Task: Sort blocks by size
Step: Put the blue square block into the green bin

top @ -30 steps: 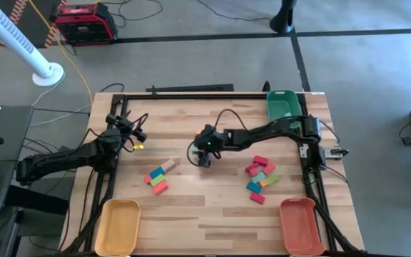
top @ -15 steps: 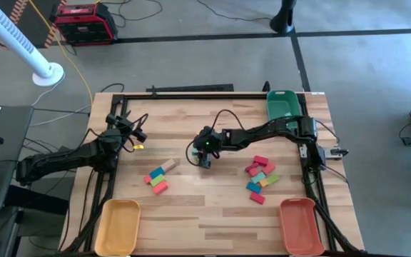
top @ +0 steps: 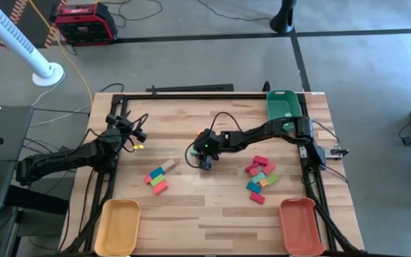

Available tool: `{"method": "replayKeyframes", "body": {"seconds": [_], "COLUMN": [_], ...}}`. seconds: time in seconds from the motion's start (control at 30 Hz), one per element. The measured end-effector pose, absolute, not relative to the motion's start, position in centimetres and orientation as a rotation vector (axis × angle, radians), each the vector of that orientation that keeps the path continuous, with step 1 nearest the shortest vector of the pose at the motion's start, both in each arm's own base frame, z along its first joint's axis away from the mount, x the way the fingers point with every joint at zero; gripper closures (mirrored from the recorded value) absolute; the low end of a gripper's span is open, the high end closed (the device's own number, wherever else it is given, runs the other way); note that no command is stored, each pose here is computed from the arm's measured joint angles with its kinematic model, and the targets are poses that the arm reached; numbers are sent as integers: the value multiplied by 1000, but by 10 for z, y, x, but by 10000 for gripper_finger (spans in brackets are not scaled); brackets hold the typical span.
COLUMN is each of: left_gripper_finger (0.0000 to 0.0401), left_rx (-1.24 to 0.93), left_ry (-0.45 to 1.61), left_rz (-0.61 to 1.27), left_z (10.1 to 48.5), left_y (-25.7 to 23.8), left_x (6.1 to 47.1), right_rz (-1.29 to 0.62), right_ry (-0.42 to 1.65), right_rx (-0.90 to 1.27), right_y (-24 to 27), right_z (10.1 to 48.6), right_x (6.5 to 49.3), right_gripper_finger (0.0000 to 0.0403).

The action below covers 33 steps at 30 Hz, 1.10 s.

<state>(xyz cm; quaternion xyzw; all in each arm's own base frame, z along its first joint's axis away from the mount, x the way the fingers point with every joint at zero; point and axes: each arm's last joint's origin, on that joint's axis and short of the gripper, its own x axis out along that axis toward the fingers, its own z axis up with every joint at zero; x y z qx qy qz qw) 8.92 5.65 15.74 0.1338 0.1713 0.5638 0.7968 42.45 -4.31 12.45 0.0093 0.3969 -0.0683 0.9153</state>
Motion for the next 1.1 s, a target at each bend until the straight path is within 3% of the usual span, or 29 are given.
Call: {"method": "replayKeyframes", "body": {"seconds": [0.17,0.4,0.73,0.9,1.1], "left_gripper_finger": [154,154,154,154,154], "left_rx": [287,287,288,287,287], "left_ry": [368,368,368,368,368], "left_rz": [1211,1211,1211,1211,1211], "left_z": [157,157,157,157,157], "left_y": [57,57,57,57,57], "left_x": [89,89,89,89,89], "right_rz": [-135,-136,-146,-145,-150], "right_ry": [813,814,789,709,604], "right_rx": [12,16,41,39,27], "right_y": [-41,-41,-41,-41,-45], "right_z": [125,125,127,133,141], "right_x": [425,425,426,432,437], "right_gripper_finger": [263,293,303,269,173]}}
